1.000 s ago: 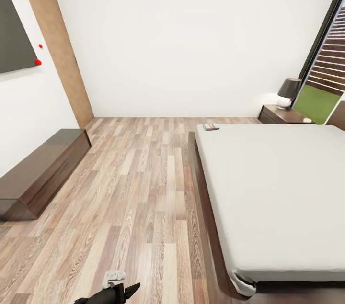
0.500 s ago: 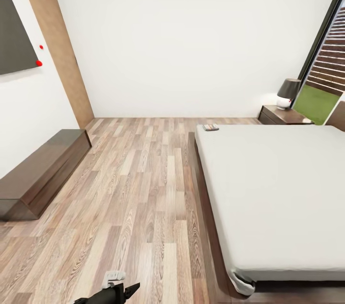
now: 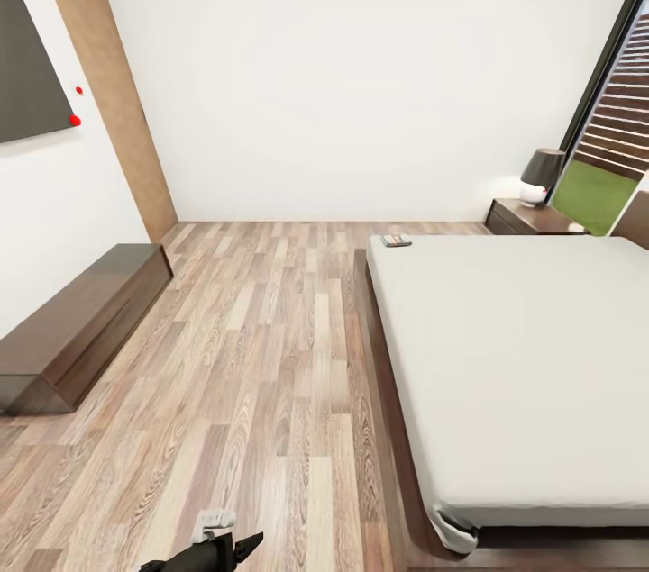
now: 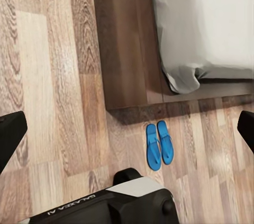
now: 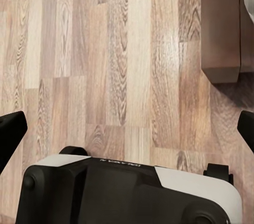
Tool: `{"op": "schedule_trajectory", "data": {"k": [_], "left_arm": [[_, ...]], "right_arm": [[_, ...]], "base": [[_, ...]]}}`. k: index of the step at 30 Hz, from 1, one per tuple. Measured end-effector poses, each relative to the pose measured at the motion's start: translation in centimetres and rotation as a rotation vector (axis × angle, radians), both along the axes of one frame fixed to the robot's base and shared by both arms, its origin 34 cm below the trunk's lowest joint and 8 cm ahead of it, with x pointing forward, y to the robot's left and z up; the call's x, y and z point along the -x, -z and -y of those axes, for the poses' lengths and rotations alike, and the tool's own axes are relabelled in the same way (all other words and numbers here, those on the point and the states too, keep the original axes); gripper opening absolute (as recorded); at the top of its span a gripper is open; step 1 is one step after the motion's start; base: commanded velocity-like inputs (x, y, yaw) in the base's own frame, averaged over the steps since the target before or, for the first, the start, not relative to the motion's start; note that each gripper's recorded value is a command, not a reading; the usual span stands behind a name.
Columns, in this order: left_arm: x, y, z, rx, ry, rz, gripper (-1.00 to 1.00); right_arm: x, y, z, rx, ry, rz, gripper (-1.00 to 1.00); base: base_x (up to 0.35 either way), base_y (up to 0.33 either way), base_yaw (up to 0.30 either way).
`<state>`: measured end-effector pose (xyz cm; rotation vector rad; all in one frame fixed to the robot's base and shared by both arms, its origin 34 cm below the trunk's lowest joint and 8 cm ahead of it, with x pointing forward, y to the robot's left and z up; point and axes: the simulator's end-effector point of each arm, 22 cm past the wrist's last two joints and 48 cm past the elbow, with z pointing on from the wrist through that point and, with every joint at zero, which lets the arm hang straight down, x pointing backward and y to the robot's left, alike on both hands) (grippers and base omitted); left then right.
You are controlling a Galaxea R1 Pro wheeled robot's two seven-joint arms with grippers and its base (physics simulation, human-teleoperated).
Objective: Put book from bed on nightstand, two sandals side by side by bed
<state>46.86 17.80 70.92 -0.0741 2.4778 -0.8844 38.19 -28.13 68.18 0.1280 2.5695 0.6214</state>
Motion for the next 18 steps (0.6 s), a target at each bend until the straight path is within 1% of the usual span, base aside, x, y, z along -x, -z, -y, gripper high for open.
{"op": "schedule_trajectory", "data": {"k": [18], "left_arm": [[0.07, -0.13, 0.01, 0.000, -0.001, 0.000, 1.00]], "right_arm": [[0.12, -0.11, 0.00, 0.000, 0.000, -0.001, 1.00]], "base": [[0.000, 0.000, 0.000]]}}
